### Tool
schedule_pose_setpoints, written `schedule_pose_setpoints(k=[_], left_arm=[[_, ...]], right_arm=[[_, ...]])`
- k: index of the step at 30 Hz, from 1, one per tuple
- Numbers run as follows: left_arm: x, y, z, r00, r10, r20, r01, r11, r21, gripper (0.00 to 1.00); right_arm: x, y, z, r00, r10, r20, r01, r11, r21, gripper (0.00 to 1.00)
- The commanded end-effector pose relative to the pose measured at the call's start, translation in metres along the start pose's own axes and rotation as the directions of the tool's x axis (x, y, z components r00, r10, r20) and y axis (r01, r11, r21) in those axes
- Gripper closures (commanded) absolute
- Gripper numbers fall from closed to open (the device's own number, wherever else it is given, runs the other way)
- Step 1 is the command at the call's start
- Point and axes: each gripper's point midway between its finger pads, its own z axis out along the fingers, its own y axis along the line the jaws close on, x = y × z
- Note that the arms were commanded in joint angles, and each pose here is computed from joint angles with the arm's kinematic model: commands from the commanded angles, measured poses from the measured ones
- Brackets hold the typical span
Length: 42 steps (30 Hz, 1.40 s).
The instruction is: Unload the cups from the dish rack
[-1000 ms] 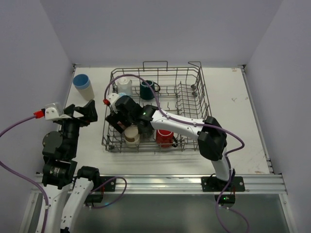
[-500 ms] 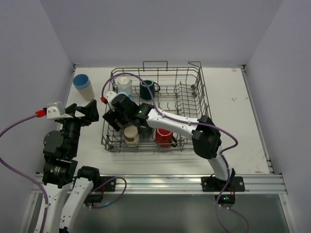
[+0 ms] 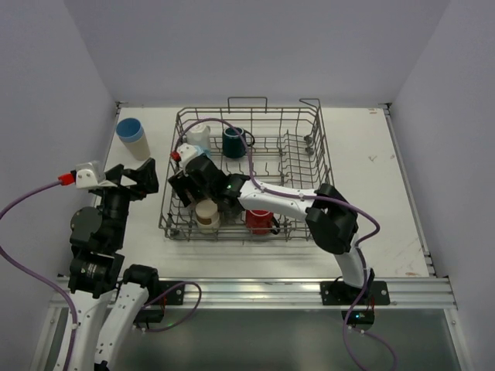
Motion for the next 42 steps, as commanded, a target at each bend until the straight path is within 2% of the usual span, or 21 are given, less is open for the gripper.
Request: schedule_pose_setpoints(k=[1,2,4,7,10,14,19,27,30,31,33,34,35,37,38,42], left_arm=[[0.001,-0.005,0.005,1.000,0.004,0.007,-0.004,1.000,0.024,0.00],[0.001,-0.006,0.006,1.000,-0.001,0.005,0.000,1.000,0.029,0.00],[0.004,-0.008,0.007,1.000,-0.007,-0.005,0.007,0.999,0.040,0.00],[0.007,-0.013,0.009,1.000,-0.020,-0.021,0.022,0.998,0.060,0.00],[0.004,-0.019,0.009,0.999,-0.032,-0.031,0.035,0.996,0.083,0.00],[0.007,-0.032,0.008,0.995,-0.070,-0.066,0.079,0.987,0.137,0.00],[0.017,-0.052,0.005,0.982,-0.112,-0.152,0.144,0.964,0.223,0.00],[0.003,-0.069,-0.003,0.969,-0.157,-0.193,0.205,0.941,0.267,0.00],[0.000,-0.078,-0.010,0.958,-0.186,-0.219,0.247,0.923,0.295,0.00],[0.001,-0.080,-0.011,0.952,-0.194,-0.235,0.261,0.917,0.301,0.00],[0.006,-0.089,-0.017,0.930,-0.218,-0.297,0.311,0.896,0.318,0.00],[0.008,-0.092,-0.020,0.919,-0.229,-0.320,0.333,0.886,0.322,0.00],[0.011,-0.097,-0.023,0.899,-0.257,-0.354,0.376,0.868,0.324,0.00],[0.016,-0.108,-0.032,0.857,-0.298,-0.420,0.454,0.823,0.342,0.00],[0.021,-0.110,-0.035,0.839,-0.312,-0.445,0.481,0.807,0.341,0.00],[0.029,-0.121,-0.044,0.778,-0.354,-0.519,0.572,0.741,0.352,0.02]], right_arm=[[-0.059,0.010,-0.027,0.968,0.125,0.218,-0.118,0.992,-0.046,0.22],[-0.048,0.007,-0.028,0.969,0.129,0.212,-0.124,0.992,-0.037,0.33],[-0.069,0.005,-0.046,0.944,0.152,0.292,-0.143,0.988,-0.055,0.50],[-0.074,0.002,-0.066,0.922,0.177,0.343,-0.160,0.984,-0.078,0.55],[-0.088,0.002,-0.082,0.891,0.218,0.397,-0.190,0.976,-0.111,0.57],[-0.124,0.002,-0.114,0.815,0.321,0.482,-0.263,0.947,-0.186,0.59],[-0.161,0.003,-0.146,0.723,0.443,0.531,-0.333,0.896,-0.294,0.59],[-0.181,-0.007,-0.174,0.670,0.476,0.569,-0.358,0.879,-0.314,0.60],[-0.184,-0.018,-0.190,0.639,0.519,0.568,-0.382,0.855,-0.352,0.61],[-0.184,-0.021,-0.199,0.616,0.565,0.549,-0.405,0.825,-0.395,0.61],[-0.187,-0.035,-0.211,0.577,0.612,0.540,-0.422,0.790,-0.445,0.61],[-0.178,-0.030,-0.212,0.574,0.659,0.485,-0.437,0.748,-0.500,0.61],[-0.185,-0.032,-0.228,0.543,0.685,0.486,-0.426,0.723,-0.543,0.61],[-0.176,-0.040,-0.232,0.514,0.735,0.443,-0.456,0.671,-0.584,0.61],[-0.182,-0.041,-0.248,0.487,0.751,0.445,-0.437,0.651,-0.621,0.61],[-0.179,-0.047,-0.266,0.439,0.794,0.421,-0.434,0.598,-0.674,0.61]])
